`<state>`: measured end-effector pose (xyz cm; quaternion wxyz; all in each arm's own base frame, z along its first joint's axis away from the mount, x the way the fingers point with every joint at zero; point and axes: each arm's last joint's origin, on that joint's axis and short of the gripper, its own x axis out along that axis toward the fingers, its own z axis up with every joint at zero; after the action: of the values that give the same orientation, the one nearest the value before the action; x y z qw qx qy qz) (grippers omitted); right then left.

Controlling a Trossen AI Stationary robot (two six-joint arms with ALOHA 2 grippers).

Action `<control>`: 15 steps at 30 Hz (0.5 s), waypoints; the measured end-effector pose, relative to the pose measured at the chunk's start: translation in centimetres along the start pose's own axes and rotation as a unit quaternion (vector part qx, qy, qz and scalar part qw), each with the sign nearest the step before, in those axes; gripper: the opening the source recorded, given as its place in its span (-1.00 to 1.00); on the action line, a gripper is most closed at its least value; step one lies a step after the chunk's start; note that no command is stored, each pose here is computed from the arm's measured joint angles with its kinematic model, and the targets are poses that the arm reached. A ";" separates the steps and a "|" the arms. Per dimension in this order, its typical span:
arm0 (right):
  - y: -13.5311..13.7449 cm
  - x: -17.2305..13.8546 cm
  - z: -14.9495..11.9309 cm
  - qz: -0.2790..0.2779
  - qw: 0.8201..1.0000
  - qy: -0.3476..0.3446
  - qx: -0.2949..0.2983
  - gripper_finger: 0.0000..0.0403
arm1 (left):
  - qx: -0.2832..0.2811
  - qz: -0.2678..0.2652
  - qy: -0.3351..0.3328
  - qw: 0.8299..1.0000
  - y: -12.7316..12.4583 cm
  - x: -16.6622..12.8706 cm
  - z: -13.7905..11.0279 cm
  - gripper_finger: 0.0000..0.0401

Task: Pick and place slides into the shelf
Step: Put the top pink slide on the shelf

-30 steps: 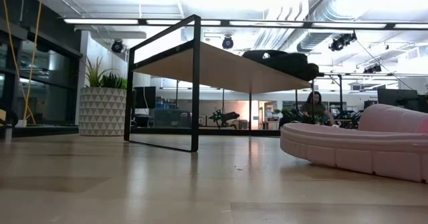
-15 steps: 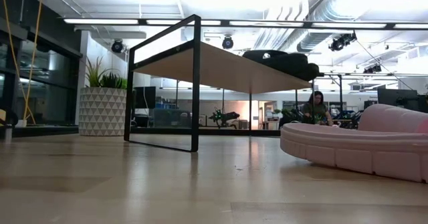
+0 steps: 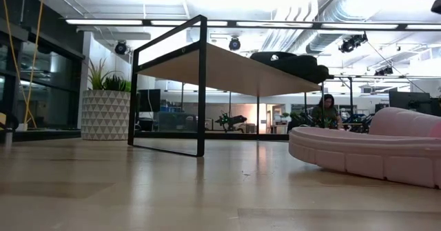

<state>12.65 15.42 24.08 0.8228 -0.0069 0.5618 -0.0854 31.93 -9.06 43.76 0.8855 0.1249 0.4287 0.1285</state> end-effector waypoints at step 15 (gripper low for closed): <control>1.1 4.6 0.8 -0.083 0.996 0.008 -0.024 -0.16 | -0.035 -0.004 -0.020 0.999 -0.1 0.0 0.4 -0.99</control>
<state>15.17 15.74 20.01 0.8081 -0.0725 0.5675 -0.1401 32.27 -9.18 44.00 0.8981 0.0947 0.4069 0.1375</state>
